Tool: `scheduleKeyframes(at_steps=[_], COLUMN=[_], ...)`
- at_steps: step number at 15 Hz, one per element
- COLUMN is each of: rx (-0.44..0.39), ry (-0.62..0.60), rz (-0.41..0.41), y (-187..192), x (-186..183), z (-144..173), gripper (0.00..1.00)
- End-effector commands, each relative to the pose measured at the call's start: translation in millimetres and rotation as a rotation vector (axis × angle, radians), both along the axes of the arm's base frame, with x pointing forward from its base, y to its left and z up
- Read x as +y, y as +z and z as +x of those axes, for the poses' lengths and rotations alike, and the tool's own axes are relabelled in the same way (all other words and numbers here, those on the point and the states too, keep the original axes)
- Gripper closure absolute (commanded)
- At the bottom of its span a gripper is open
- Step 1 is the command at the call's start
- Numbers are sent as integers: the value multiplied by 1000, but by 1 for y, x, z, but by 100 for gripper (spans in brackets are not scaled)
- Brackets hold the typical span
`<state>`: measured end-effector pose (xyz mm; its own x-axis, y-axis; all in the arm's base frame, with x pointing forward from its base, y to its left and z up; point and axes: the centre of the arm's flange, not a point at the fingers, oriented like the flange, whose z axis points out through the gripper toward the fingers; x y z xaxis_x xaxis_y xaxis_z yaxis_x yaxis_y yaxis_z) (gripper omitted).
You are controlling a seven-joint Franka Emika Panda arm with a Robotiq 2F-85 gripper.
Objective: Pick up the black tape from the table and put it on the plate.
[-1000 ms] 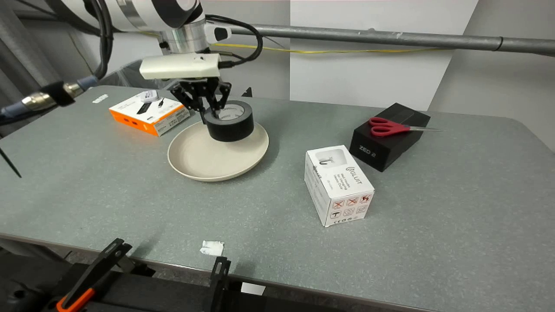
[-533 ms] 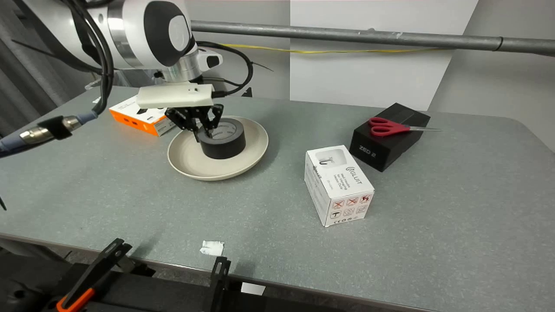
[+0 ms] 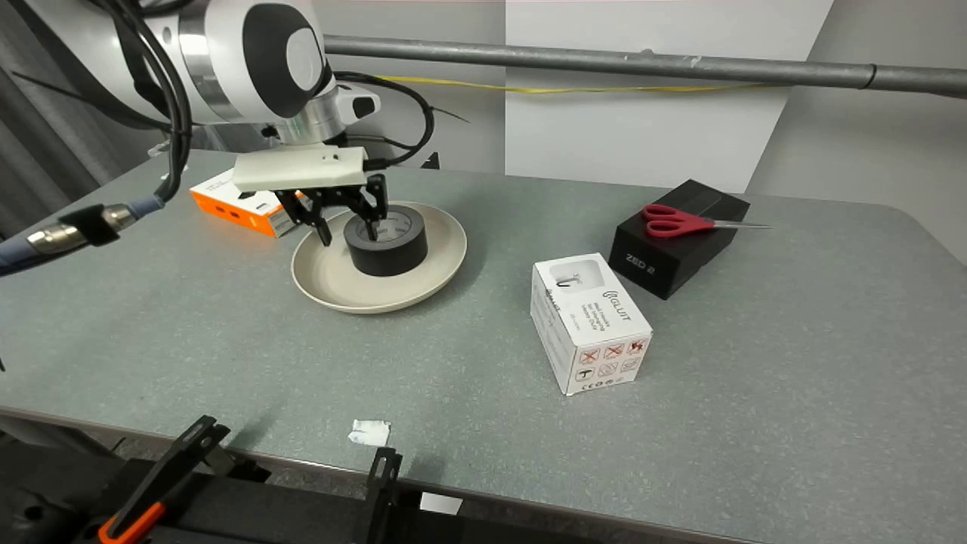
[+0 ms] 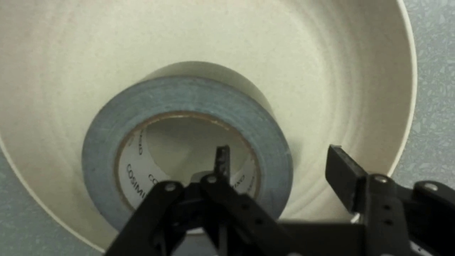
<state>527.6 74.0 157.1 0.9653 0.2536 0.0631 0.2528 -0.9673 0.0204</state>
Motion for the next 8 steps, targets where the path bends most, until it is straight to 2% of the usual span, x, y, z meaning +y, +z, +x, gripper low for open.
scheduleKeyframes(at_steps=[1, 8], rx=[-33, -7], ry=[11, 5], rz=[-18, -2], y=[10, 3], x=[2, 0], z=[-6, 1], gripper=[0, 0])
